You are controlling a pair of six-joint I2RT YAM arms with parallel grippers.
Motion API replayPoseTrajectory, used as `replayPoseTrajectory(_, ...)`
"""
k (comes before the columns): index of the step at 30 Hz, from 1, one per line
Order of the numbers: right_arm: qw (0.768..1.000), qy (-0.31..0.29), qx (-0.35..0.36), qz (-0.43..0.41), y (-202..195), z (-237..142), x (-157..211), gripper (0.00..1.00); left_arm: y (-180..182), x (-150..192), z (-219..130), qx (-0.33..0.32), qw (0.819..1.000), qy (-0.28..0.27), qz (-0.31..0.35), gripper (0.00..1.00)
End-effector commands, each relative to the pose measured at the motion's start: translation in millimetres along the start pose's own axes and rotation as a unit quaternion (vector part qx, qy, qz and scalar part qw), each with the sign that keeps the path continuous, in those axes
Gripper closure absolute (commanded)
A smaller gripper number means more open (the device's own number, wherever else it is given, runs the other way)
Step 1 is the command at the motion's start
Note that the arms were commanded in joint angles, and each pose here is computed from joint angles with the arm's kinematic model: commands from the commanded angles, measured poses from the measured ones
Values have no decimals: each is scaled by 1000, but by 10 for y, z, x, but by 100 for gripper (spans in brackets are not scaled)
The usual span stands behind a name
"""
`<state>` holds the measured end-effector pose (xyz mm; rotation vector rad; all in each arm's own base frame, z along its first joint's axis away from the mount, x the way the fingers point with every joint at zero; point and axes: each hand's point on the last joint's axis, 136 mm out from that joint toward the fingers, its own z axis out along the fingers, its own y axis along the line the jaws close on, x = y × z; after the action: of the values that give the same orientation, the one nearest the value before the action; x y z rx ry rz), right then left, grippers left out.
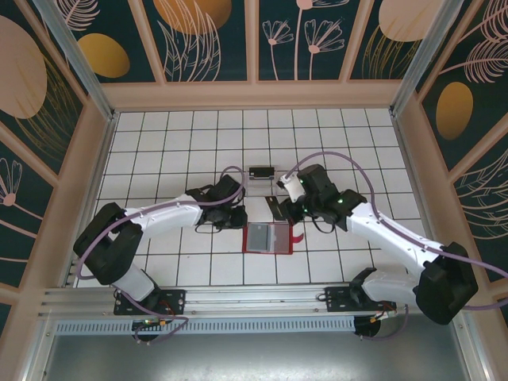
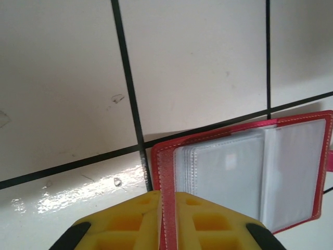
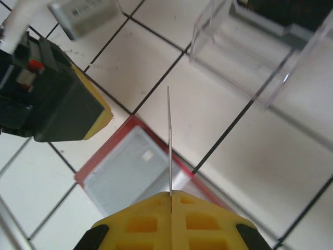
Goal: Take the credit cards out of the card holder
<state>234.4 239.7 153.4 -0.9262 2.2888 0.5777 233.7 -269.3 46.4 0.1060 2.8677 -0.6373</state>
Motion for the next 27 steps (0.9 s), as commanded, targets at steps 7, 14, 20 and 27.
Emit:
replayPoseTrajectory(7, 946, 6, 50, -320, -210, -67, -568, 100, 0, -6, -50, 16, 1000, -23, -8, 83)
replayPoseTrajectory(14, 914, 47, 31, -402, -342, 17, -736, 100, 65, 81, -23, 18, 1000, -18, -15, 80)
replayPoseTrajectory(20, 901, 66, 4, -428, -462, 135, -841, 100, 70, 87, -67, 16, 1000, -19, -9, 80)
replayPoseTrajectory(27, 888, 111, -15, -446, -635, 399, -901, 100, 112, 104, -109, 11, 1000, -24, -12, 80)
